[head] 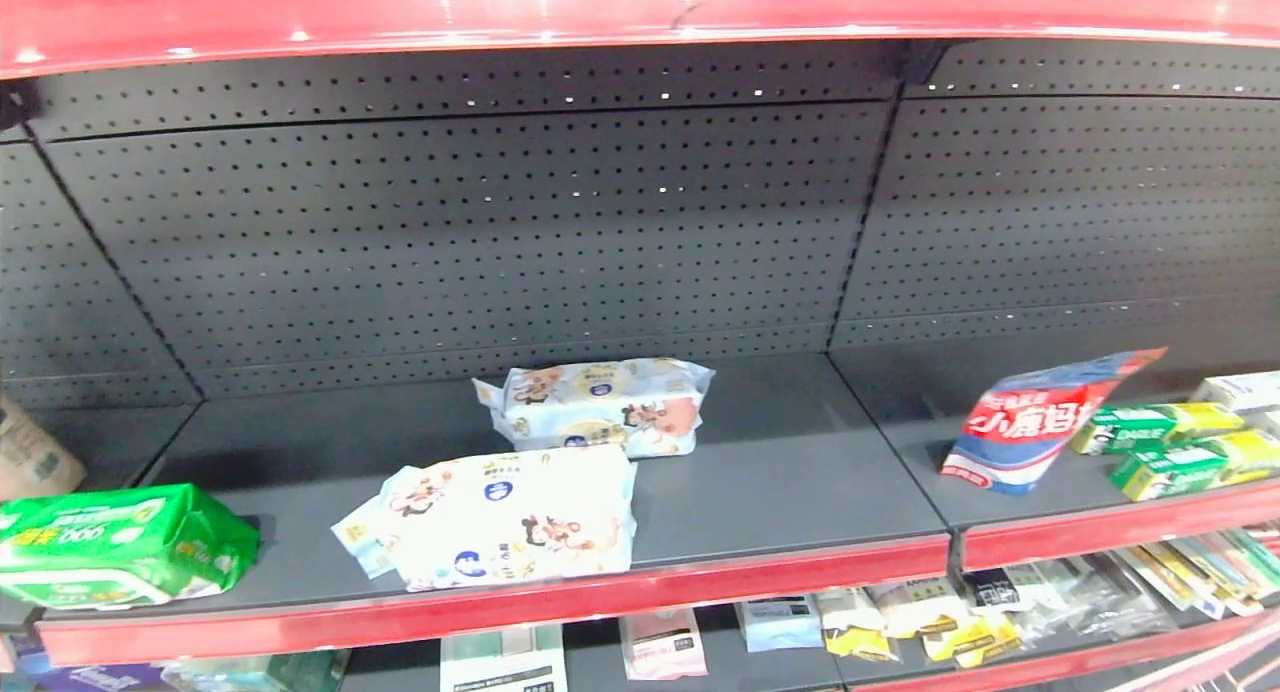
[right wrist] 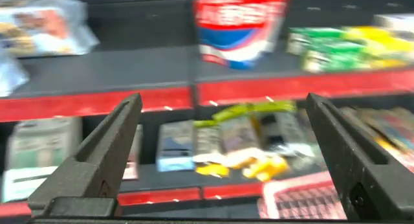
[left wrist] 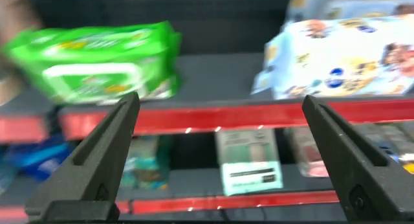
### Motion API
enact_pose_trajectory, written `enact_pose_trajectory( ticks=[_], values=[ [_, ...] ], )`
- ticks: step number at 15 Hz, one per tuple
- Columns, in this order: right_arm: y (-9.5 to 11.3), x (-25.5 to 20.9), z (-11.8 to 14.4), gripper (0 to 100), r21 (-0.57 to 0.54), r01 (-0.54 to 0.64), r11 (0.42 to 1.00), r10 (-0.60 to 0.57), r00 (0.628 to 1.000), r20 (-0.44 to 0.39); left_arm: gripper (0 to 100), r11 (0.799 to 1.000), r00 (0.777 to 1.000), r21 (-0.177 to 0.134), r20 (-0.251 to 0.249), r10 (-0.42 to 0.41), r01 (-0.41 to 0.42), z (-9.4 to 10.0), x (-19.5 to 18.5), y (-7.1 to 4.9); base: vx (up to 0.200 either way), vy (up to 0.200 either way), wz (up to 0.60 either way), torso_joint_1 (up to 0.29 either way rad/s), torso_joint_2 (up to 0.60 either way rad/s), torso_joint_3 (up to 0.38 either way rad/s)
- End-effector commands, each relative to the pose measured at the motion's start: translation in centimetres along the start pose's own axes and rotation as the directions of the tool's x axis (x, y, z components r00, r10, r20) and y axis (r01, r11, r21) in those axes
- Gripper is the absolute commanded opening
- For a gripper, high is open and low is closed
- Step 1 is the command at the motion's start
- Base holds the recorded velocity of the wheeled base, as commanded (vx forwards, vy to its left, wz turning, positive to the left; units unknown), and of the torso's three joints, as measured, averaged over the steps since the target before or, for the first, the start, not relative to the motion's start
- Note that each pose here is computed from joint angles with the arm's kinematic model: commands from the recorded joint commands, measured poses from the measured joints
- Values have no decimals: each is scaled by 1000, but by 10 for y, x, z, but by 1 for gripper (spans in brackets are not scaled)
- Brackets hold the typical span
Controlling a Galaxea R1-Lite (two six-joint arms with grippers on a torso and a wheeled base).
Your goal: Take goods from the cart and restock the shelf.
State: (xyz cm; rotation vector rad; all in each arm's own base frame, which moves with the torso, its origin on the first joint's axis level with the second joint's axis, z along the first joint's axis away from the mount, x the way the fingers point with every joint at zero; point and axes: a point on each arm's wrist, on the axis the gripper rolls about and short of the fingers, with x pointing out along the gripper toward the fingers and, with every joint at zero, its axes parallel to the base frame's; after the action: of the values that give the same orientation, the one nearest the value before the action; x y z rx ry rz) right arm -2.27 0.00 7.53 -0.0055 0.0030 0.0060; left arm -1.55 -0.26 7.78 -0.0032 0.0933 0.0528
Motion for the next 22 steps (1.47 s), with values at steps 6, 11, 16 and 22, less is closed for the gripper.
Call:
enact_pose_trajectory(
  ticks=[6, 11, 16, 22],
  values=[
    [0, 0, 0, 100, -1, 1, 1000, -1, 1000, -2, 100, 998, 998, 12, -7, -66, 66, 1, 0, 1, 0, 0, 0, 0, 0, 0],
    [0, 0, 0, 100, -1, 1, 1000, -1, 1000, 0, 100, 1000, 1000, 11, 18, 21, -21, 10, -1, 2, 0, 0, 0, 0, 0, 0],
    [0, 0, 0, 100, -1, 1, 1000, -1, 1000, 0, 100, 993, 986, -41, -135, 100, -106, 150, 74, 5, 0, 0, 0, 0, 0, 0],
    [0, 0, 0, 100, -1, 0, 1000, 0, 1000, -2, 100, 989, 895, 108, -422, 141, -105, 113, 127, 5, 0, 0, 0, 0, 0, 0]
  ],
)
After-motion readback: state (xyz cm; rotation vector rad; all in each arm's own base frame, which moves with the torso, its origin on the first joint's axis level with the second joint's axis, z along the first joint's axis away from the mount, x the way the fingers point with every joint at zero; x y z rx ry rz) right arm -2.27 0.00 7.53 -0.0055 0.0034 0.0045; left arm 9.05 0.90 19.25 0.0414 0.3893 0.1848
